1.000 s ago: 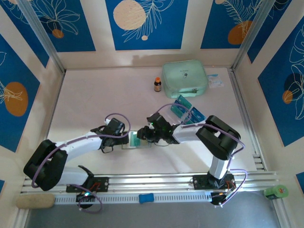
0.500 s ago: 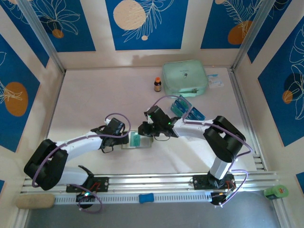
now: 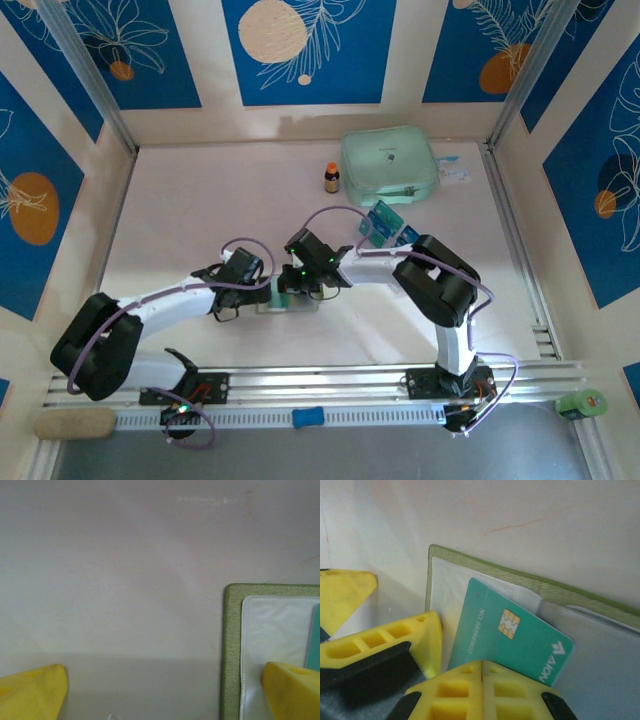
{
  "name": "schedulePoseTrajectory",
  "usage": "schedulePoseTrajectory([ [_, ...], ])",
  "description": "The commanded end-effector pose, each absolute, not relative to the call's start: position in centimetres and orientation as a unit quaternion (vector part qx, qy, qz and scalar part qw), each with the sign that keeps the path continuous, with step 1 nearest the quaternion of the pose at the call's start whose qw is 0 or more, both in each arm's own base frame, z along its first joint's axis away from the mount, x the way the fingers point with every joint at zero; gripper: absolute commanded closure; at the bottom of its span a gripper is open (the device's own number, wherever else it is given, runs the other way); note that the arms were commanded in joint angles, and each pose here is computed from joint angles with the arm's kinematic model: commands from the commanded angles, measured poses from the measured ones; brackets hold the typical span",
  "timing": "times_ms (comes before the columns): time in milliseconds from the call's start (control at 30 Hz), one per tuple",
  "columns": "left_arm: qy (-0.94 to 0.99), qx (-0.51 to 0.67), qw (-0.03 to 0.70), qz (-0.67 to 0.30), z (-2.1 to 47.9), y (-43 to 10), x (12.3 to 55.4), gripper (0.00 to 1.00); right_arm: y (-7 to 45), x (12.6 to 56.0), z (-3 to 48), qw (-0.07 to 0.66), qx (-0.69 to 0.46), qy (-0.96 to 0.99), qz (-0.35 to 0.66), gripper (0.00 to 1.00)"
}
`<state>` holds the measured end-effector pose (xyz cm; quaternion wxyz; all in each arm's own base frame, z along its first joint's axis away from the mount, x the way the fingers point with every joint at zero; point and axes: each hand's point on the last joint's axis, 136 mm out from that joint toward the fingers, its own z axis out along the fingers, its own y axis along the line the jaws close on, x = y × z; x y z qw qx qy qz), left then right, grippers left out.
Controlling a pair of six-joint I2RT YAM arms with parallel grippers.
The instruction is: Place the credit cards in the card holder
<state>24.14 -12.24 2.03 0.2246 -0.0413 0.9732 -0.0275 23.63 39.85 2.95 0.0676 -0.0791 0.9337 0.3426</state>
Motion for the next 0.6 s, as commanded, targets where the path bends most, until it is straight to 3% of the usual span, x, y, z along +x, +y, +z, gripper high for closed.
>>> schedulePoseTrajectory([
  [0,0.968,-0.040,0.247,-0.027,3.7,-12.5,25.1,0.00,40.1,22.9,2.7,0.048,-0.088,0.935,0.340,0.99],
  [567,0.965,-0.073,0.252,-0.011,3.2,-10.4,24.0,0.00,37.1,24.3,6.3,0.101,-0.093,0.933,0.333,0.99],
])
